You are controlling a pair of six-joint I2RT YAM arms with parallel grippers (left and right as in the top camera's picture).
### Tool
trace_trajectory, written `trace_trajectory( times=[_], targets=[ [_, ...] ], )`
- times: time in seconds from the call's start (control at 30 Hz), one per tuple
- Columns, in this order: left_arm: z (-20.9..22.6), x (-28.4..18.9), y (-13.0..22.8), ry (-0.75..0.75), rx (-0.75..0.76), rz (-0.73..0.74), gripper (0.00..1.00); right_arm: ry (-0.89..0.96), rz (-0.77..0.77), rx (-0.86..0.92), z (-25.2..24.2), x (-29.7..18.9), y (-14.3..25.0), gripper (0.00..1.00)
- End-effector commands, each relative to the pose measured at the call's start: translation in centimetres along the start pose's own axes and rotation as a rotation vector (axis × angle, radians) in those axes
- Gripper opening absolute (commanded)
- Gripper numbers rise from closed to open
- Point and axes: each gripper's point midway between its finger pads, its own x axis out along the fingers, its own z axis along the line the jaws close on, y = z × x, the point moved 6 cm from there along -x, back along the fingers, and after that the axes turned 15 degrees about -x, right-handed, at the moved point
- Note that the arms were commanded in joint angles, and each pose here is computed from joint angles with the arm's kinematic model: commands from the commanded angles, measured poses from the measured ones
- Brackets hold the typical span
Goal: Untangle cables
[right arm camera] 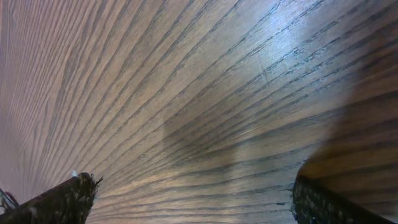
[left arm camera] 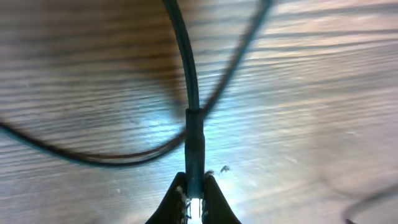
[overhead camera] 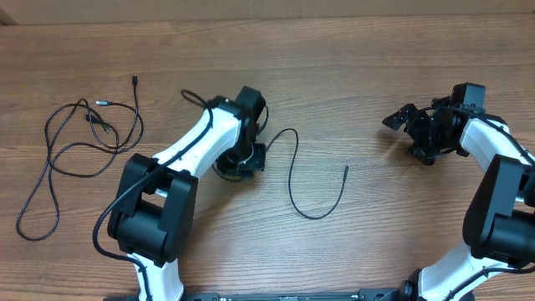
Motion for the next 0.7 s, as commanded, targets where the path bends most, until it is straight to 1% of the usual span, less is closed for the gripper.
trace_trajectory(
  times=[0.0, 0.1, 0.17, 0.27, 0.37, 0.5, 0.67],
  targets=[
    [-2.3, -2.8, -0.6, 0.088, 0.136, -0.014, 0.04, 0.014, 0.016, 0.016, -0.6, 0.5, 0.4, 1.00],
    [-3.2, -5.0, -1.0, 0.110, 0.165, -0.038, 0.04, 0.014, 0.016, 0.016, -0.6, 0.5, 0.4, 1.00],
    [-4.0, -6.1, -0.9, 0.151, 0.213, -0.034, 0.04, 0.014, 0.016, 0.016, -0.6, 0.5, 0.4, 1.00],
    [-5.0, -6.8, -0.3, 0.182, 0.280, -0.026, 0.04, 0.014, 0.016, 0.016, -0.6, 0.5, 0.4, 1.00],
    [-5.4, -6.6, 0.7, 0.154, 0.339, -0.008, 0.04, 0.014, 0.016, 0.016, -0.6, 0.5, 0.4, 1.00],
    [-5.7, -6.1, 2.4, 0.066, 0.388, 0.015, 0.04, 0.014, 0.016, 0.016, -0.6, 0.5, 0.4, 1.00],
    [-6.1, -5.2, 5.4, 0.003, 0.435, 0.104, 0.04, 0.014, 0.016, 0.016, -0.6, 0.5, 0.4, 1.00]
  ],
)
